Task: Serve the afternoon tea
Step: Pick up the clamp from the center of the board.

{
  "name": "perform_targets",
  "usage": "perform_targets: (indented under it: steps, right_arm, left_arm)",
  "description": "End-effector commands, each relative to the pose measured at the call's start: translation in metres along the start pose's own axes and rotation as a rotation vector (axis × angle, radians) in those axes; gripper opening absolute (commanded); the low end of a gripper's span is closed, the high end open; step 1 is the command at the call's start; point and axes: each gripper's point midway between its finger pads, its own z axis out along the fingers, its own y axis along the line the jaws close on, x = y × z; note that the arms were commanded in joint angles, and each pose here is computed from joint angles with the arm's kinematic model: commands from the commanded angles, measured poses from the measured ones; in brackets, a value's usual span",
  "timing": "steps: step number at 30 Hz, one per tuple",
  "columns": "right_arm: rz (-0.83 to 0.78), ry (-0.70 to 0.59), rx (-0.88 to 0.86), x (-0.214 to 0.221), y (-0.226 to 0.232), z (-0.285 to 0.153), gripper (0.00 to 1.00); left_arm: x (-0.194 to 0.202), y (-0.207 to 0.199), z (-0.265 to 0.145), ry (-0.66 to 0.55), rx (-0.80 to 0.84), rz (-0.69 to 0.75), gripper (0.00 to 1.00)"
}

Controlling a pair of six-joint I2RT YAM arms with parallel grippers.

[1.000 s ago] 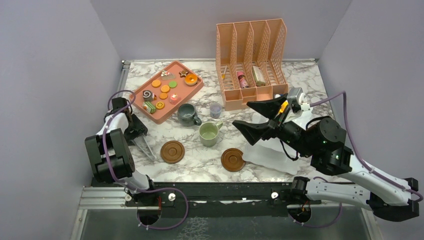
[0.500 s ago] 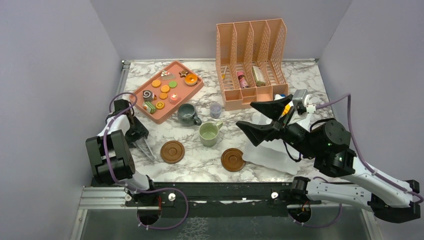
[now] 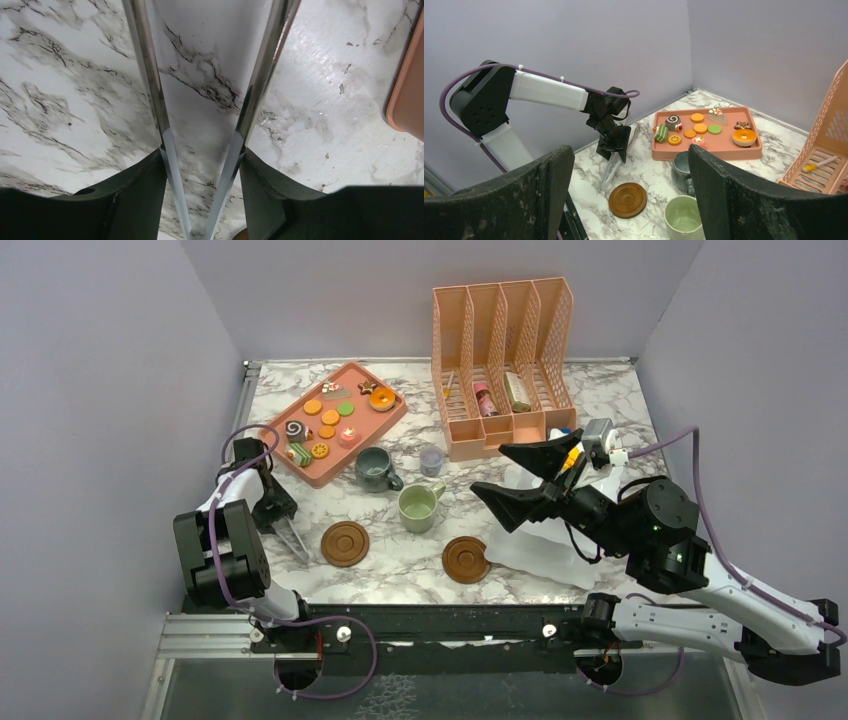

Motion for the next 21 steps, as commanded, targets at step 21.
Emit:
perform_targets:
  steps: [21]
  right_arm:
    - [0.006, 0.012, 0.025, 0.005, -0.004, 0.003, 0.89]
  left_arm:
    - [-0.038, -0.038, -0.102, -0.097, 0.224, 0.102, 0.5]
